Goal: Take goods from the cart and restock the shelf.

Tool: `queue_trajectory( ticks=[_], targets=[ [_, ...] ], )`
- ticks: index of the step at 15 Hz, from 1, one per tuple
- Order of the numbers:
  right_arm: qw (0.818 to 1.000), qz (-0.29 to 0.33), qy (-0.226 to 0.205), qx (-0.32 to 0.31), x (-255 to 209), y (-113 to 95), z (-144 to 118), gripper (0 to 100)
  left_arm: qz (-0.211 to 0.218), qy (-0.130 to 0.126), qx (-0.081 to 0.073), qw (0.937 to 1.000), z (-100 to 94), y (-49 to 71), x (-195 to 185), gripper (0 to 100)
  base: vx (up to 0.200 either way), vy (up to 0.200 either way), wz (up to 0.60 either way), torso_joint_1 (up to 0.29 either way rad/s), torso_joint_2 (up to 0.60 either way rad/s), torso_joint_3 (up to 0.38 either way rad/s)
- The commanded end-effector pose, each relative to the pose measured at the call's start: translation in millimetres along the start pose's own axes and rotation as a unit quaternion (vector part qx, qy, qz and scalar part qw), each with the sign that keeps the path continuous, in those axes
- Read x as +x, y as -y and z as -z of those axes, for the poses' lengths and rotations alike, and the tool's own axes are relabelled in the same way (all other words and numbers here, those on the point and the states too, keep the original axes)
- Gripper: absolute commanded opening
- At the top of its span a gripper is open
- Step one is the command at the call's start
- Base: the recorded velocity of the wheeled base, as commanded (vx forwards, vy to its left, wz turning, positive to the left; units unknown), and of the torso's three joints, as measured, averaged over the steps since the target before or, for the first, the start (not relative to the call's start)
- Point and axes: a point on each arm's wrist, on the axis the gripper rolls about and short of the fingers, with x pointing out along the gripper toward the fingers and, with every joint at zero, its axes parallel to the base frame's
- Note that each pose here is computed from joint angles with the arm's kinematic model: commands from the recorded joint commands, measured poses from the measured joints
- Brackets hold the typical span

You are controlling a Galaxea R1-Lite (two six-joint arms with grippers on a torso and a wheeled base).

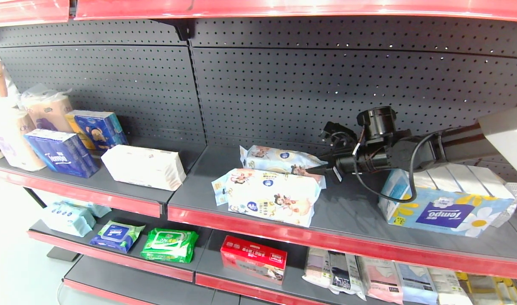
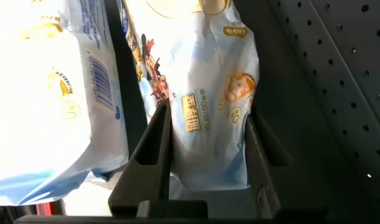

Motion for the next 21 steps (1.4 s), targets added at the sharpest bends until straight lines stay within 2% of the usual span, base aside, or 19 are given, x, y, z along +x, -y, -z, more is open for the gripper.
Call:
queue_trajectory(
  ticks=[1,2,3,8,14,21],
  targets=[
    [1.000,-0.001,-0.002,0.002,0.7,-0.7,0.9,0,0.000,-0.001,0.000,1.0000,0.0,0.0,0.1,100,0.000,0.000,0.00,0.000,0.00,0.000],
    [1.000,0.000,-0.001,0.000,0.2,0.2,0.5,0,0.000,-0.001,0.000,1.0000,0.0,0.0,0.1,100,0.000,0.000,0.00,0.000,0.00,0.000],
    [1.000,0.000,-0.001,0.000,0.2,0.2,0.5,100,0.000,-0.001,0.000,1.0000,0.0,0.0,0.1,100,0.000,0.000,0.00,0.000,0.00,0.000],
    [1.000,0.009,-0.005,0.009,-7.7,3.4,3.9,100,0.000,-0.001,0.000,1.0000,0.0,0.0,0.1,100,0.000,0.000,0.00,0.000,0.00,0.000],
    [0.997,0.051,-0.020,0.045,-36.4,11.0,8.7,100,0.000,-0.001,0.000,1.0000,0.0,0.0,0.1,100,0.000,0.000,0.00,0.000,0.00,0.000],
    [0.996,0.062,-0.028,0.062,-58.1,2.5,11.2,100,0.000,-0.001,0.000,1.0000,0.0,0.0,0.1,100,0.000,0.000,0.00,0.000,0.00,0.000]
  ],
)
